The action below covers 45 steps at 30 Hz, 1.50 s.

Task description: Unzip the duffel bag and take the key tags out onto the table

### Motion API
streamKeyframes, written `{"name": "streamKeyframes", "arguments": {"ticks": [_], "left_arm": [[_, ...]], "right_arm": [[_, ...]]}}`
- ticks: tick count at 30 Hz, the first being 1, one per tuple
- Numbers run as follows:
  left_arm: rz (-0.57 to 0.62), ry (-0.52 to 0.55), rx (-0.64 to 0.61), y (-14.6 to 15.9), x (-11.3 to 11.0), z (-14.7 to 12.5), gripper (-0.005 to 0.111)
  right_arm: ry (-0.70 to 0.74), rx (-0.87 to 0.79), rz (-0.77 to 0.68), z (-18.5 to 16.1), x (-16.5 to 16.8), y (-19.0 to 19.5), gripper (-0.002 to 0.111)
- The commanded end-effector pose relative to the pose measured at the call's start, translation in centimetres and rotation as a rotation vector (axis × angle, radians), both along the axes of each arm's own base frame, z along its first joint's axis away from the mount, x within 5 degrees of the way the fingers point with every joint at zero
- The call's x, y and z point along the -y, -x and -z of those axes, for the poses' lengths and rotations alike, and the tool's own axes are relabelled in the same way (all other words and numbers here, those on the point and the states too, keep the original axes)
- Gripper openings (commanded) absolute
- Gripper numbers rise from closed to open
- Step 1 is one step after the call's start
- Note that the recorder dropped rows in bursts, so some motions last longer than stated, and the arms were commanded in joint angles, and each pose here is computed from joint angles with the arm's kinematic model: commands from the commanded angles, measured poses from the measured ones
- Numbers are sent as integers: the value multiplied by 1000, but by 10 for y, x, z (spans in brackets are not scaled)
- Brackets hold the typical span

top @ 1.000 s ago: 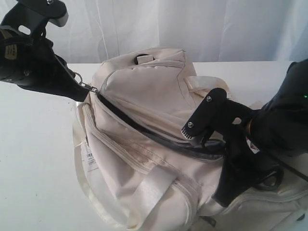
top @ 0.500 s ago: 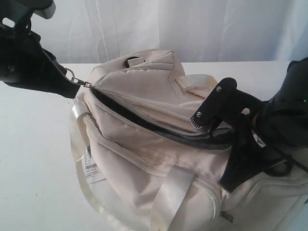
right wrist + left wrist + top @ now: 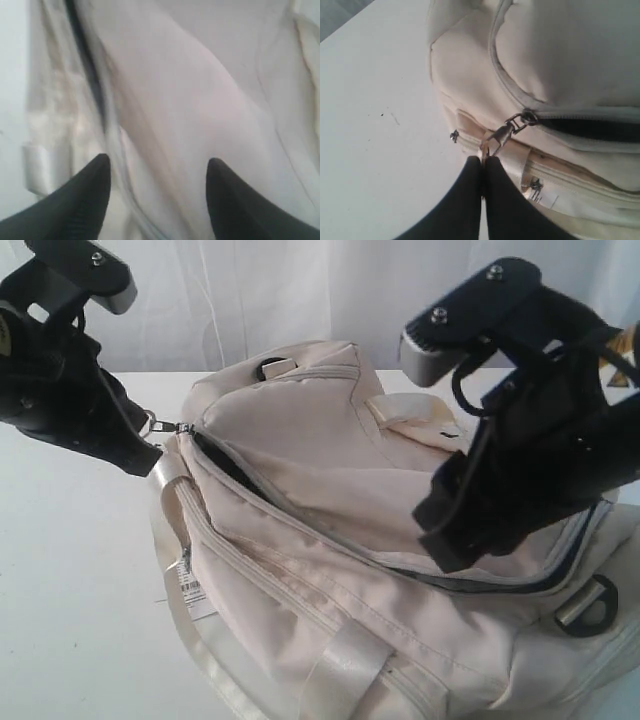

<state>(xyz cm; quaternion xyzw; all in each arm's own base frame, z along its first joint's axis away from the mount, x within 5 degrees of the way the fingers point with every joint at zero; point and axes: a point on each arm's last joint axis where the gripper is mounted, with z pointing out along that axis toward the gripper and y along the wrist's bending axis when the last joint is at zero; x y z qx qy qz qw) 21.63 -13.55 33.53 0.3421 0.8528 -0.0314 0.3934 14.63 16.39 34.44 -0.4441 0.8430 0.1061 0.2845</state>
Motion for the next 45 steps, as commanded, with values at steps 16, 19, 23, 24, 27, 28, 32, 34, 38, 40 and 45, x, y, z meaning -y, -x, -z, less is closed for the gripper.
{"name": "streamKeyframes", "arguments": {"ticks": [16, 19, 23, 24, 27, 28, 32, 34, 38, 40, 45], "left_arm": [[85, 40, 10, 7, 4, -21, 0], [84, 45, 2, 7, 4, -21, 0], [84, 48, 3, 7, 4, -21, 0], [84, 48, 3, 7, 4, -21, 0], [86, 46, 4, 7, 4, -21, 0], [86, 46, 2, 7, 4, -21, 0], [88, 44, 8, 7, 4, -21, 0], [93, 41, 21, 6, 5, -22, 0], [103, 46, 53, 4, 5, -24, 0], [105, 50, 91, -1, 8, -24, 0], [111, 35, 121, -13, 15, -16, 0]], "right_arm": [[-331, 160, -254, 44, -115, -24, 59], [-336, 182, -231, 53, -122, -31, 59], [-320, 181, -215, 68, -130, -38, 58], [-314, 177, -214, 71, -131, -39, 57], [-300, 165, -214, 77, -133, -41, 47], [-300, 158, -210, 78, -133, -40, 42], [-303, 84, -178, 79, -132, -37, 13], [-289, 50, -179, 80, -131, -35, 0], [-249, -16, -197, 84, -128, -29, 0], [-235, -51, -203, 86, -127, -27, 0], [-248, -156, -166, 85, -125, -20, 0]]}}
